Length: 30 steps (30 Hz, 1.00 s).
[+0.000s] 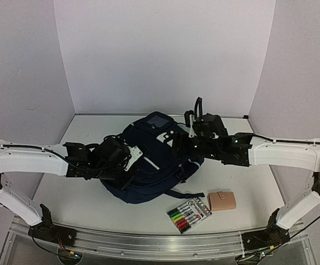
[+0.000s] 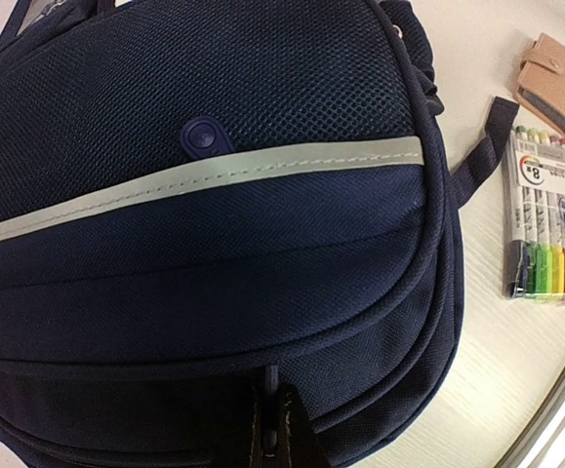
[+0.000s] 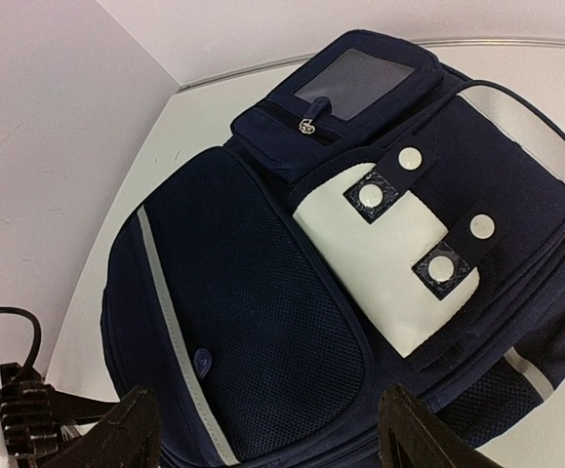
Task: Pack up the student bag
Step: Unzip the student bag at the center of the board.
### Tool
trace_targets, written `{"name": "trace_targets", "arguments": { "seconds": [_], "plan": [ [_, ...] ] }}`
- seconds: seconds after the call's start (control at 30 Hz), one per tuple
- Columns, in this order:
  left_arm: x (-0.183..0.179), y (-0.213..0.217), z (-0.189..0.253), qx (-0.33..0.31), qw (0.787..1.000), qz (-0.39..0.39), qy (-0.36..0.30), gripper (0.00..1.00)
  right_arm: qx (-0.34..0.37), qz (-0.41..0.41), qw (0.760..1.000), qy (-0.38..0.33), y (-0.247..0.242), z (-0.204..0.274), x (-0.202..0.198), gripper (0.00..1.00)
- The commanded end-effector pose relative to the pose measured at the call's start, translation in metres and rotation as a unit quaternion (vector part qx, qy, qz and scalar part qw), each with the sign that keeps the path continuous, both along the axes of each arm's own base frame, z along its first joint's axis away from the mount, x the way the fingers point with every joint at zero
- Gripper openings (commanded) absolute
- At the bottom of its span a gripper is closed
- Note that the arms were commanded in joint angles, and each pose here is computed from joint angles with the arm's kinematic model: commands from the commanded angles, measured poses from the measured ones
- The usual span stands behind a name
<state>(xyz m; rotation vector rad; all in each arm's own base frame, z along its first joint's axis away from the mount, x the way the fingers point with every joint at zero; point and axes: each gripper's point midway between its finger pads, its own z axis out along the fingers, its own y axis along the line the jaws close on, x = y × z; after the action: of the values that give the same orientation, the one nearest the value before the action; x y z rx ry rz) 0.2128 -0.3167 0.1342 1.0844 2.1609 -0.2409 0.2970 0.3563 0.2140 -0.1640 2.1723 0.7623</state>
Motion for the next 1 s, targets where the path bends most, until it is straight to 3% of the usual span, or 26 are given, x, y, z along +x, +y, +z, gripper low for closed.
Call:
{"name": "trace_targets", "arguments": {
  "seconds": [0.0, 0.17, 0.4, 0.7, 0.97],
  "plan": [
    [0.006, -0.009, 0.037, -0.051, 0.998, 0.003, -0.03, 0.0, -0.028, 0.051, 0.997, -0.044, -0.006, 0.003, -0.011, 0.69],
    [0.007, -0.004, 0.056, -0.08, 0.996, 0.016, -0.044, 0.0, -0.035, 0.147, 0.983, -0.106, 0.006, 0.016, -0.043, 0.66],
    [0.007, -0.001, 0.074, -0.115, 0.992, 0.023, -0.042, 0.0, -0.049, 0.191, 0.966, -0.169, 0.028, 0.028, -0.062, 0.66],
    [0.009, 0.005, 0.082, -0.129, 0.991, 0.033, -0.035, 0.0, -0.138, 0.201, 0.945, -0.218, 0.068, 0.005, -0.06, 0.68],
    [0.011, 0.007, 0.084, -0.134, 0.99, 0.039, -0.036, 0.0, -0.214, 0.181, 0.923, -0.264, 0.086, -0.002, -0.044, 0.55]
  ]
}}
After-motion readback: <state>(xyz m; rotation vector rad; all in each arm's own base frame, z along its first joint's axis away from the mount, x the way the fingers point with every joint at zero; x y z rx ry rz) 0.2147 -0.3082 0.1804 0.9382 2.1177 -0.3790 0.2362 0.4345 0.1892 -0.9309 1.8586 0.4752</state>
